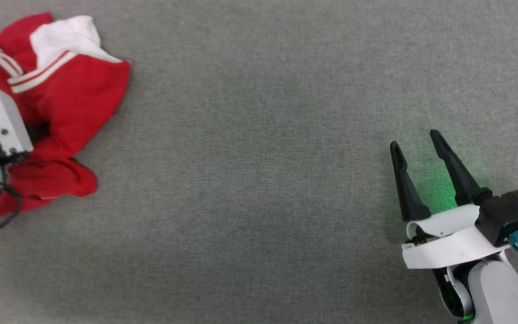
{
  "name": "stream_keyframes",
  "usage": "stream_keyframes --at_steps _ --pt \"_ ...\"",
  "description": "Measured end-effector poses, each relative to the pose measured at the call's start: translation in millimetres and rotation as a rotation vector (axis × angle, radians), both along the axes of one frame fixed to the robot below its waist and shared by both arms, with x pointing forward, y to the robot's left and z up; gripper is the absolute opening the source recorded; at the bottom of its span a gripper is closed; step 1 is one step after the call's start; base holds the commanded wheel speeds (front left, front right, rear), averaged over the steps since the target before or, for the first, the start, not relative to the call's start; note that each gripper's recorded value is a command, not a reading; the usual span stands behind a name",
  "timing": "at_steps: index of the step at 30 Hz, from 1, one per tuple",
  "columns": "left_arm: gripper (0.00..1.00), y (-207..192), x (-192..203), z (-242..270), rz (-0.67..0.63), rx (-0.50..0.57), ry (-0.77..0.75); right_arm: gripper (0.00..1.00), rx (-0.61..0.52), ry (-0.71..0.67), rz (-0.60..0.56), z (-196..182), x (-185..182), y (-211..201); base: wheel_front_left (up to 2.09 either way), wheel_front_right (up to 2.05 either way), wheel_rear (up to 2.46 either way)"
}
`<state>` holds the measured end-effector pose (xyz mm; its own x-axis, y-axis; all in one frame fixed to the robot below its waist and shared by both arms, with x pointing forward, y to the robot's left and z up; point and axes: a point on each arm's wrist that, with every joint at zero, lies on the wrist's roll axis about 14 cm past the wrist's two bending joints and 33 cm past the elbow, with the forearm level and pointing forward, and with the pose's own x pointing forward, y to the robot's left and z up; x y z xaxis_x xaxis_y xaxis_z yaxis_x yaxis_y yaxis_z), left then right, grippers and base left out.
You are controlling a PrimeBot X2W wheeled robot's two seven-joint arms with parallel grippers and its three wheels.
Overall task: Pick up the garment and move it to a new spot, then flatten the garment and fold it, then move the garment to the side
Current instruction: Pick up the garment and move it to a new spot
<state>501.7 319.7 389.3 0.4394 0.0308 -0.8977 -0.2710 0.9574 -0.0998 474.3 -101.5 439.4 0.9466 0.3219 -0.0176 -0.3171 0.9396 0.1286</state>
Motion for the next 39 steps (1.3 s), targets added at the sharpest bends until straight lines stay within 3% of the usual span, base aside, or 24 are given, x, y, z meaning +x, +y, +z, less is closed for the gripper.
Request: stream_keyframes --at_steps 11,12,13,14,25,39 --pt "0.99 -5.5 10.1 -26.4 0.020 -0.025 0.015 1.00 -0.014 0.011 -0.023 -4.9 2.7 -10.5 0.00 0.00 0.00" --pt "0.49 -5.7 10.2 -26.2 0.021 -0.027 0.011 1.00 -0.014 0.011 -0.024 -4.2 2.8 -10.5 0.00 0.00 0.00" --pt "0.09 -5.2 10.2 -25.4 0.021 -0.025 0.006 1.00 -0.014 0.008 -0.023 -2.9 2.9 -10.2 0.00 0.00 0.00" --pt "0.00 -5.0 10.6 -24.2 0.025 -0.023 -0.004 1.00 -0.013 0.005 -0.023 -1.3 2.9 -10.0 0.00 0.00 0.00" --pt "0.00 -2.3 6.2 17.4 -0.014 -0.001 -0.114 1.00 0.005 -0.021 -0.016 18.9 -9.6 -4.7 0.00 0.00 0.00" --pt "0.00 27.5 9.4 194.0 -0.060 0.208 -0.633 1.00 0.050 -0.078 0.019 58.7 -48.0 14.4 0.00 0.00 0.00"
